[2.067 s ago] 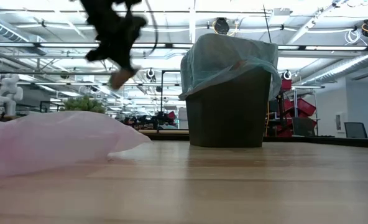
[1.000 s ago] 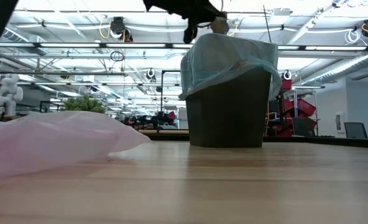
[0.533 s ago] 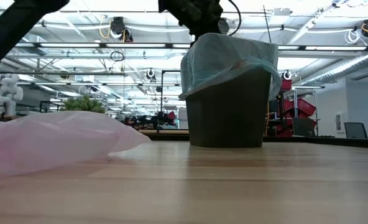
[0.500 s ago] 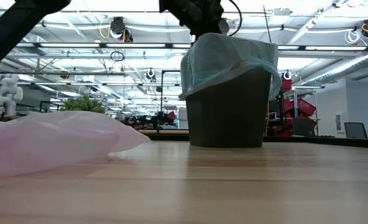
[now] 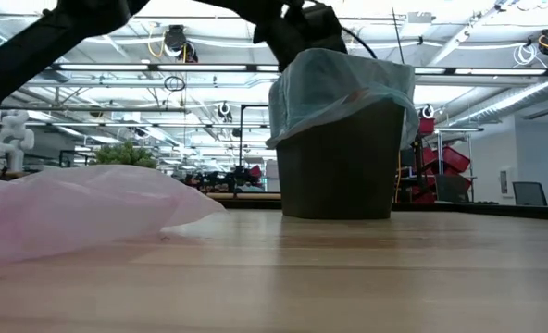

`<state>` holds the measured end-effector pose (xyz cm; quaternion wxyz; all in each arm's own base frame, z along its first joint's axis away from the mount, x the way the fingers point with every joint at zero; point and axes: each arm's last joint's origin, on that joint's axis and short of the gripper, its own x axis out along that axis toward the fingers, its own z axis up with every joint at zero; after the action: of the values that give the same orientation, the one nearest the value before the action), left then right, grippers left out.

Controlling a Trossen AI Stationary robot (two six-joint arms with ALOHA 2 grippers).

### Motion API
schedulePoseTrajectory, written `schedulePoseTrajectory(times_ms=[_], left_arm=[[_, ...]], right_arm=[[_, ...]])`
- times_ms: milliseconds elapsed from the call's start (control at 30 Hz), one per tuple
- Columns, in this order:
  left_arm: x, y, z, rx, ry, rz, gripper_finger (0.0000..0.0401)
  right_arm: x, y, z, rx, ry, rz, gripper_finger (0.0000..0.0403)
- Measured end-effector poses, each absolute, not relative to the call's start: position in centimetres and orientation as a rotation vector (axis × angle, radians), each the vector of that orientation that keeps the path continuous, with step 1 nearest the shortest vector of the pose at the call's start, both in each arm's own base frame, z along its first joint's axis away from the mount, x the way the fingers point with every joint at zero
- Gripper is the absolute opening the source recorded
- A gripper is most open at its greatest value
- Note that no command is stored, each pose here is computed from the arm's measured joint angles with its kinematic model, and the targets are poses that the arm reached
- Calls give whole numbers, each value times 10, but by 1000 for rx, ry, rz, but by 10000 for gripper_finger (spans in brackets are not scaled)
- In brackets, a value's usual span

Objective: Place trash/remove bag and relplace
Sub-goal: Put the brown napkin into the trash bin, then remove the blue trash bag from the trash bin

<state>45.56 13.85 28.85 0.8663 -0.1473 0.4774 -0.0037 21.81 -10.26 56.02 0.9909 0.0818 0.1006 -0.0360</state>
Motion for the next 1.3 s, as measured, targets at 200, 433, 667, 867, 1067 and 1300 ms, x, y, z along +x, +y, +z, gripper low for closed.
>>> schedulePoseTrajectory(times_ms=[200, 433, 667, 867, 1067, 1300], left_arm=[[458, 140, 278, -307, 1035, 15, 1], [460, 141, 273, -267, 1046, 23, 1], [465, 138, 259, -278, 1079, 26, 18], [462, 139, 272, -277, 1060, 29, 72], [458, 138, 312, -244, 939, 31, 120], [442, 136, 353, -211, 814, 38, 137]], right_arm=[[218, -103, 560, 166, 203, -73, 0], [218, -103, 560, 167, 203, -72, 0], [218, -103, 560, 167, 203, -72, 0], [218, -103, 560, 166, 202, -72, 0], [218, -103, 560, 164, 202, -72, 0], [218, -103, 560, 160, 203, -72, 0]])
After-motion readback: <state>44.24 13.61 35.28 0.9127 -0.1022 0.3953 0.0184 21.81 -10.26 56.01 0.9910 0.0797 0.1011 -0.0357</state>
